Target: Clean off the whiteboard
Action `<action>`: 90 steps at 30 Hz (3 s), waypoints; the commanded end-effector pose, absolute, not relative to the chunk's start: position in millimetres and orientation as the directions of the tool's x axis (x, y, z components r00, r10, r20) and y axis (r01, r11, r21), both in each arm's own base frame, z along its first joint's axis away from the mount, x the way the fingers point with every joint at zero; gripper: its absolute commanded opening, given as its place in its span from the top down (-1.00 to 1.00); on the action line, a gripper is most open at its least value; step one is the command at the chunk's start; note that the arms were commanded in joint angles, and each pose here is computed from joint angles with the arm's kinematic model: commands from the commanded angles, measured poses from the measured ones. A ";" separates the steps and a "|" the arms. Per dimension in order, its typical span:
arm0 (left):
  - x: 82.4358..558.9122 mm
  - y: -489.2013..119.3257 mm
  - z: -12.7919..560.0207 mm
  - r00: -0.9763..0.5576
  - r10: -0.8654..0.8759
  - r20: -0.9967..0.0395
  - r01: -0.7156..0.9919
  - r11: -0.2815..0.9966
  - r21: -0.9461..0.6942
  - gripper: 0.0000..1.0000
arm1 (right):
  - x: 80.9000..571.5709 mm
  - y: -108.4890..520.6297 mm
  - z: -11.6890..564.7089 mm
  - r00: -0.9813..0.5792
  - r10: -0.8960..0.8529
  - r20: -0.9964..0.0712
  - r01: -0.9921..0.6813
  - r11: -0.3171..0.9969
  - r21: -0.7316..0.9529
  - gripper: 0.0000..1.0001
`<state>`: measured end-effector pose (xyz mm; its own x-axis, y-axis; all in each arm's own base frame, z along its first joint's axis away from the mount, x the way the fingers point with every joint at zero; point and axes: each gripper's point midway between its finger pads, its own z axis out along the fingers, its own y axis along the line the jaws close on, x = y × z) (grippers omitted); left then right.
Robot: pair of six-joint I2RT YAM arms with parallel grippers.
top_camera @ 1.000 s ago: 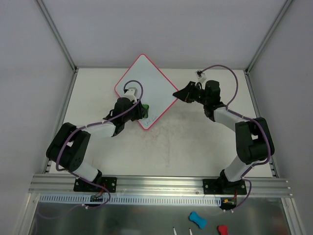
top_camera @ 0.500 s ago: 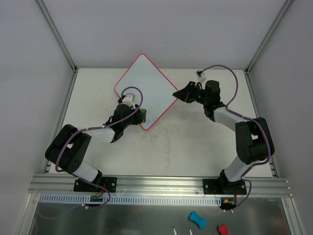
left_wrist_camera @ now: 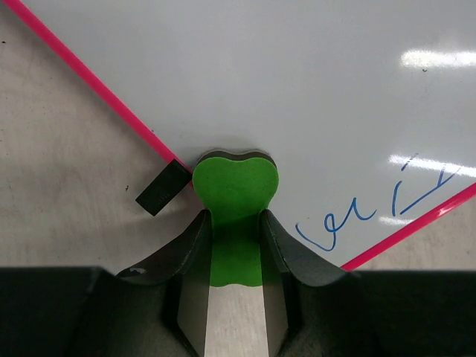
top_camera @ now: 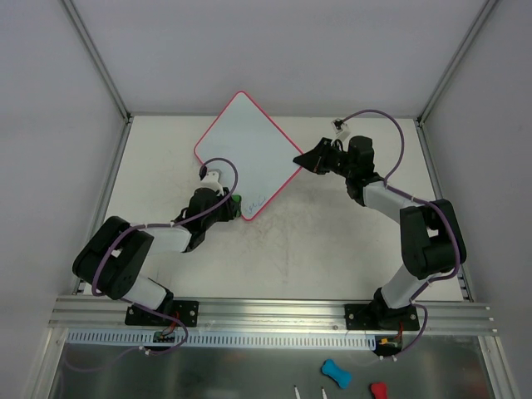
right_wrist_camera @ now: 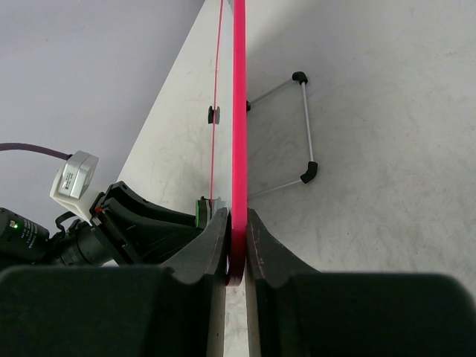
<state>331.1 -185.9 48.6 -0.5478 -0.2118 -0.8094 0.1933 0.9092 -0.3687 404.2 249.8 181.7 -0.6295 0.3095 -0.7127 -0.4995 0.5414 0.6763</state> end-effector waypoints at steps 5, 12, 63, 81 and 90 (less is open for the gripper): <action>334.2 -193.7 61.1 -0.527 -0.270 -0.806 0.201 0.882 -0.427 1.00 | 394.9 266.0 179.1 -0.621 0.229 -0.749 -0.576 0.515 0.635 1.00; 335.0 -208.4 62.9 -0.539 -0.277 -0.795 0.229 0.861 -0.455 1.00 | 395.1 265.6 178.5 -0.623 0.230 -0.747 -0.574 0.515 0.637 1.00; 388.1 -322.8 137.8 -0.506 -0.255 -0.824 0.386 0.788 -0.480 1.00 | 395.5 265.1 178.9 -0.626 0.233 -0.744 -0.570 0.515 0.640 1.00; 316.2 -223.2 40.1 -0.565 -0.129 -0.815 0.193 0.940 -0.282 1.00 | 396.5 266.3 175.4 -0.637 0.233 -0.735 -0.563 0.511 0.650 1.00; 308.4 -182.6 29.2 -0.601 -0.080 -0.795 0.050 0.989 -0.137 1.00 | 396.1 266.2 175.4 -0.637 0.233 -0.735 -0.563 0.511 0.650 1.00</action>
<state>325.2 -220.6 59.1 -0.5320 -0.1703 -0.8294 0.1567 0.9428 -0.2941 407.4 249.4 179.2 -0.6227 0.3017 -0.7220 -0.5103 0.5428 0.6670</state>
